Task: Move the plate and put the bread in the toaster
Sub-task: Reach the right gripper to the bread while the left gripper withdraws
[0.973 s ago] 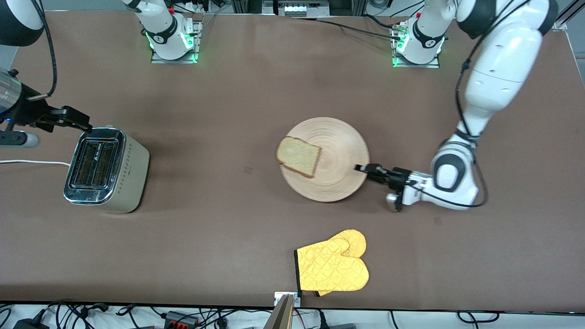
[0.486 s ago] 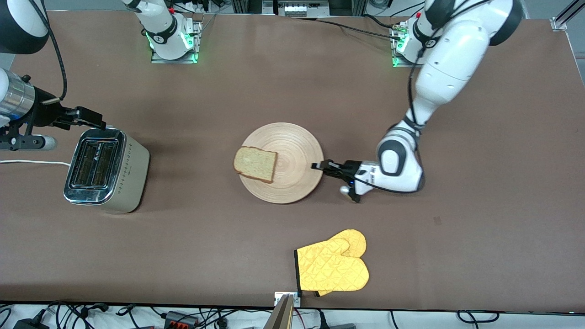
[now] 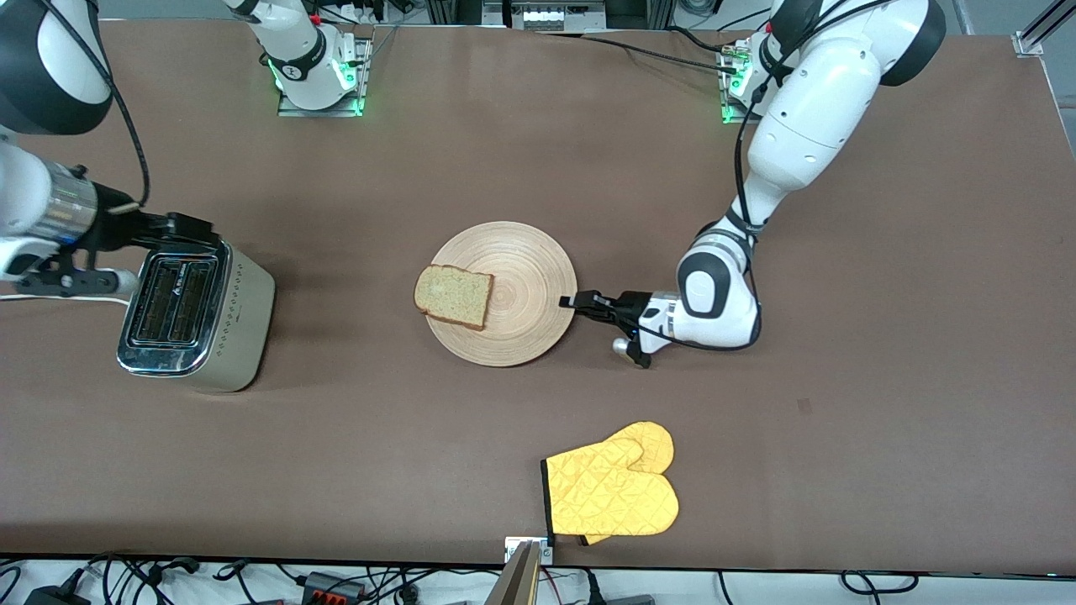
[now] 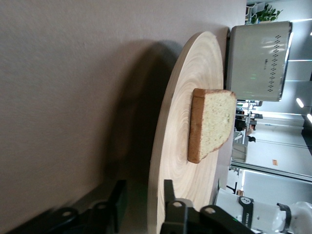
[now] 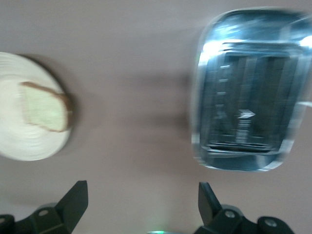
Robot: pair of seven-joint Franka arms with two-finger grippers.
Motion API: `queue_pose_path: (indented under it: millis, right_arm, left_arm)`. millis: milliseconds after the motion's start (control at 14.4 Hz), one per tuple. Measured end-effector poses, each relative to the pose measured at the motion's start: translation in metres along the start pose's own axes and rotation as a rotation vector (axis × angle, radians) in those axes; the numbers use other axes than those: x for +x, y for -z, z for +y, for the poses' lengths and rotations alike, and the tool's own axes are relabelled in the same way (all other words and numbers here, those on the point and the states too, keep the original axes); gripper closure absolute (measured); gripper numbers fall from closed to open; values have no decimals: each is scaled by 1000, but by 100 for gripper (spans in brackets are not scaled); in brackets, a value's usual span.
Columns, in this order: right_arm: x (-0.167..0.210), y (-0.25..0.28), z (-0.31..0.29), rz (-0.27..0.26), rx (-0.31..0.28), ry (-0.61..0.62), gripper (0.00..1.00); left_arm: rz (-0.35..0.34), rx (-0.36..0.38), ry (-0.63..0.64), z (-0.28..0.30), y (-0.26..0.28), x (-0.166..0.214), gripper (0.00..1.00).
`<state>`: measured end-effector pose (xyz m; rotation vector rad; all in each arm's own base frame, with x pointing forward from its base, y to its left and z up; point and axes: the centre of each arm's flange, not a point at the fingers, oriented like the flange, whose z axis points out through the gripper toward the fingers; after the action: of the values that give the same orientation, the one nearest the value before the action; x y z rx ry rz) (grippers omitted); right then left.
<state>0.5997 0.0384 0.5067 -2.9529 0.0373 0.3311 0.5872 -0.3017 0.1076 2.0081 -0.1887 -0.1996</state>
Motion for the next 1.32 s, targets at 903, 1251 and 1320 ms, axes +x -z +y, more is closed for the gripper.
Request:
queue_pose_path:
  millis: [903,1251,1320]
  right_arm:
    - [39,-173,-82,87,152,-204,0]
    - [16,-220,-89,93,262,-300,0]
    - [14,-228,-94,95,279,-307,0]
  left_arm:
    - [-491,419,-320,61,304,23,0]
    - [-567,731,-322,118,368,8,0]
    - [-579,777,-315,129,379,3,0]
